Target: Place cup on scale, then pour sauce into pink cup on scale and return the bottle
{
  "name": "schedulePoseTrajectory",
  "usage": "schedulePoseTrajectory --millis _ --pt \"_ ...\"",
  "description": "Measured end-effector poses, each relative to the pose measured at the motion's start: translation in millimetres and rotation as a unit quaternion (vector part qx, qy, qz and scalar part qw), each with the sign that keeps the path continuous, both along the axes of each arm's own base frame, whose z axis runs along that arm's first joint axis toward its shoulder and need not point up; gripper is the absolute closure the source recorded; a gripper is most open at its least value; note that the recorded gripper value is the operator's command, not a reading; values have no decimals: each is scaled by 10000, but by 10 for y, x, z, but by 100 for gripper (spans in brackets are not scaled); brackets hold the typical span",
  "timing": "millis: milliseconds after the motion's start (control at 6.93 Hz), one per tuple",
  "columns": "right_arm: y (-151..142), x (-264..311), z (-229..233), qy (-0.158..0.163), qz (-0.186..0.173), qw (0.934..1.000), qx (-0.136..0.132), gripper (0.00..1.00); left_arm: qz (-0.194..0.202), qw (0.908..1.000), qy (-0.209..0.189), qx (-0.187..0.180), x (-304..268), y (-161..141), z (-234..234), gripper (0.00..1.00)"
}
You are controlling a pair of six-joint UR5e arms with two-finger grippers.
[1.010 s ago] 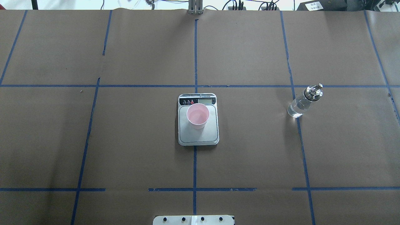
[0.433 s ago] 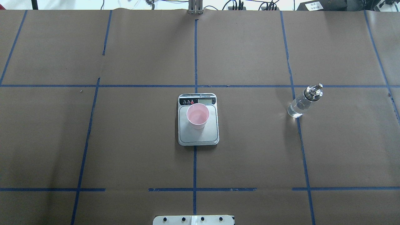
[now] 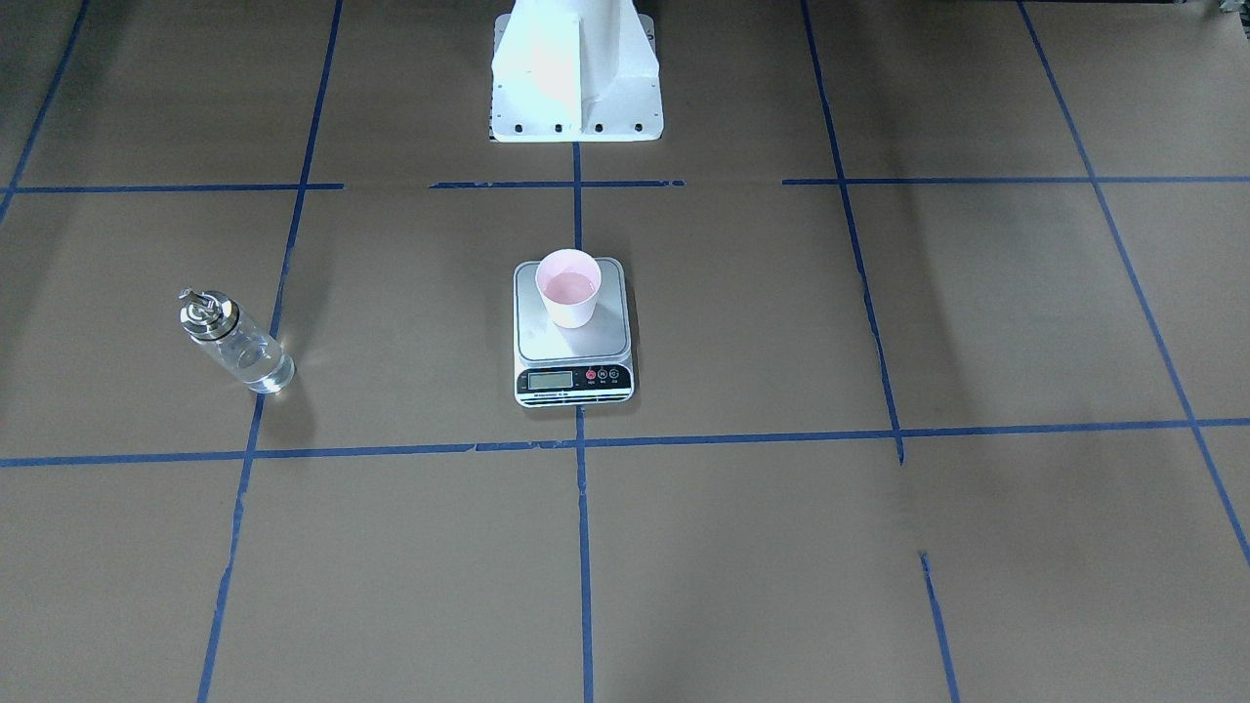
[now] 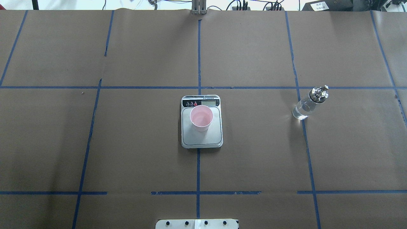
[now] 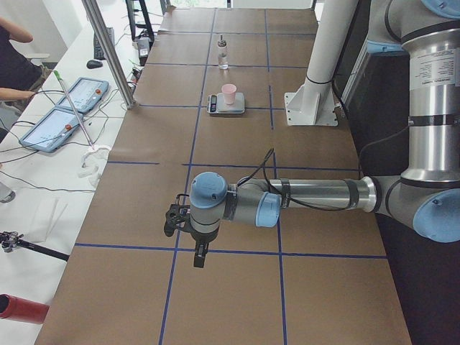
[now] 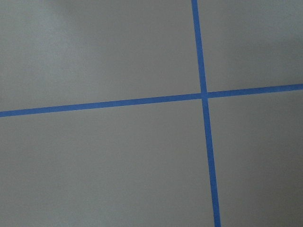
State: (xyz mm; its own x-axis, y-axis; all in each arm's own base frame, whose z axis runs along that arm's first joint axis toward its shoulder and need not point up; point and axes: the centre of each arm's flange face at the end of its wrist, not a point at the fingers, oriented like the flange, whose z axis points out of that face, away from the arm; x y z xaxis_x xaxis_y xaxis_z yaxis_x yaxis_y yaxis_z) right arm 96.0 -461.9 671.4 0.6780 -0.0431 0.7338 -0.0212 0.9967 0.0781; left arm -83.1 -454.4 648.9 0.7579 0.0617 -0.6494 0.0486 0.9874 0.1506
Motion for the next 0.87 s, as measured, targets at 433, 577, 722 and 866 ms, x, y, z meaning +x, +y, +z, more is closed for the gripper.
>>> schedulePoseTrajectory --millis 433,577,722,866 --pt "-2 0 -10 0 3 10000 7 0 -52 10000 7 -25 -1 -8 -16 0" --pt "-2 0 -11 1 4 10000 7 0 -54 10000 7 -30 -1 -5 -14 0" --pt "-1 0 -9 1 2 10000 8 0 -55 10000 9 -30 0 -5 -15 0" --pt "-1 0 -7 -1 1 10000 7 0 -54 10000 8 -28 -1 -7 -17 0"
